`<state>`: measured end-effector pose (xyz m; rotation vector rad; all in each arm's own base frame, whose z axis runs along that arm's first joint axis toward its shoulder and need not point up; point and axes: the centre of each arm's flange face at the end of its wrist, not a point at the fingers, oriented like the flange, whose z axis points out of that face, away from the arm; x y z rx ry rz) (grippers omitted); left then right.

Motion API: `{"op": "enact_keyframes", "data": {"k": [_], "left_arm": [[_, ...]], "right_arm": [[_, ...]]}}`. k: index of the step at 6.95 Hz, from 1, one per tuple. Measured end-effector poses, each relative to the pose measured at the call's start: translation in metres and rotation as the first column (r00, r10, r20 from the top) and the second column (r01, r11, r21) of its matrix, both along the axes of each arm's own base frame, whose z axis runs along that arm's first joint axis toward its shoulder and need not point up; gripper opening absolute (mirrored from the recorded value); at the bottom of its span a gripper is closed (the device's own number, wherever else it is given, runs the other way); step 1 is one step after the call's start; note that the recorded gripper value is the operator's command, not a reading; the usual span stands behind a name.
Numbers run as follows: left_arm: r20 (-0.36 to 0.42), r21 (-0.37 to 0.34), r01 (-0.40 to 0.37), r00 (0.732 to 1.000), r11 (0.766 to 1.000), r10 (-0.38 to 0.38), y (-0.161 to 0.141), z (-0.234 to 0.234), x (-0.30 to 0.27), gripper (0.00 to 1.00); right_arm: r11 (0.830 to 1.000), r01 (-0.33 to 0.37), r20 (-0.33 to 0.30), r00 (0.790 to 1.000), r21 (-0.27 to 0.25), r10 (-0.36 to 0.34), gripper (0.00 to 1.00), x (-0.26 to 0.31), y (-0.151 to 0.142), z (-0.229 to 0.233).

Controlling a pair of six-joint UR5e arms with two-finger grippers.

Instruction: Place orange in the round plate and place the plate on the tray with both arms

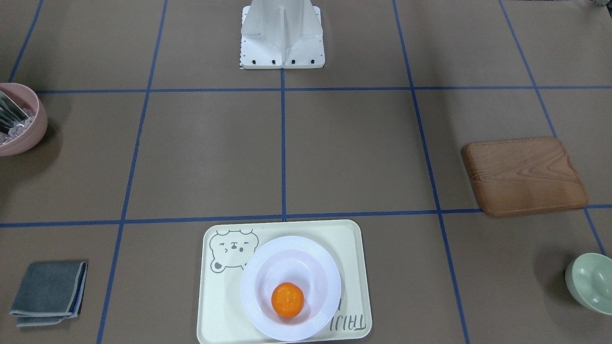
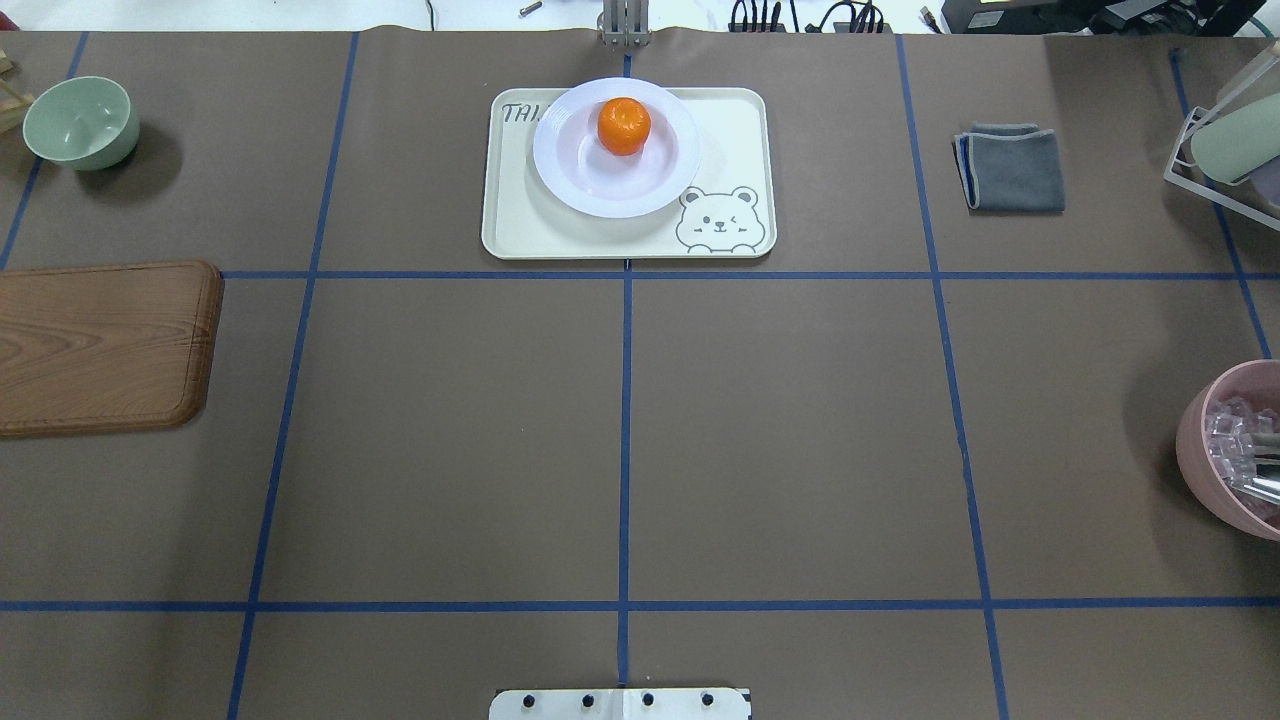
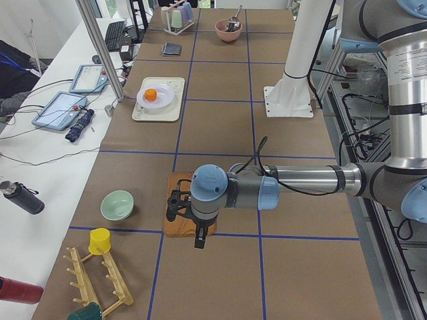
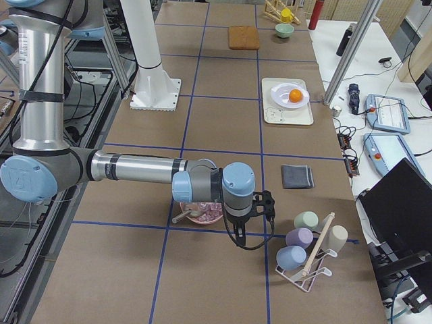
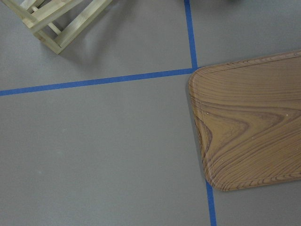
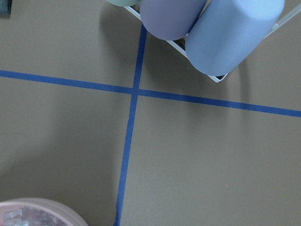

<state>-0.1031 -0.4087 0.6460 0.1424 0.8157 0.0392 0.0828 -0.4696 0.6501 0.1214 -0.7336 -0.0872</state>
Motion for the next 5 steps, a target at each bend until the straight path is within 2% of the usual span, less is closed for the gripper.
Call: {"op": "enact_keyframes", "data": {"k": [2, 5], "left_arm": [[-0.005, -0.005, -0.001, 1.0, 1.0, 0.001, 0.006, 0.003, 0.001, 0.98], [-0.005, -0.003, -0.003, 1.0, 1.0, 0.003, 0.007, 0.004, 0.001, 0.98]], "right_arm": [[1.0, 0.005, 0.006, 1.0, -0.025, -0.005, 1.0, -0.002, -0.034, -0.035], [1.0, 0.013, 0.017, 1.0, -0.028, -0.012, 1.0, -0.003, -0.037, -0.041]]}}
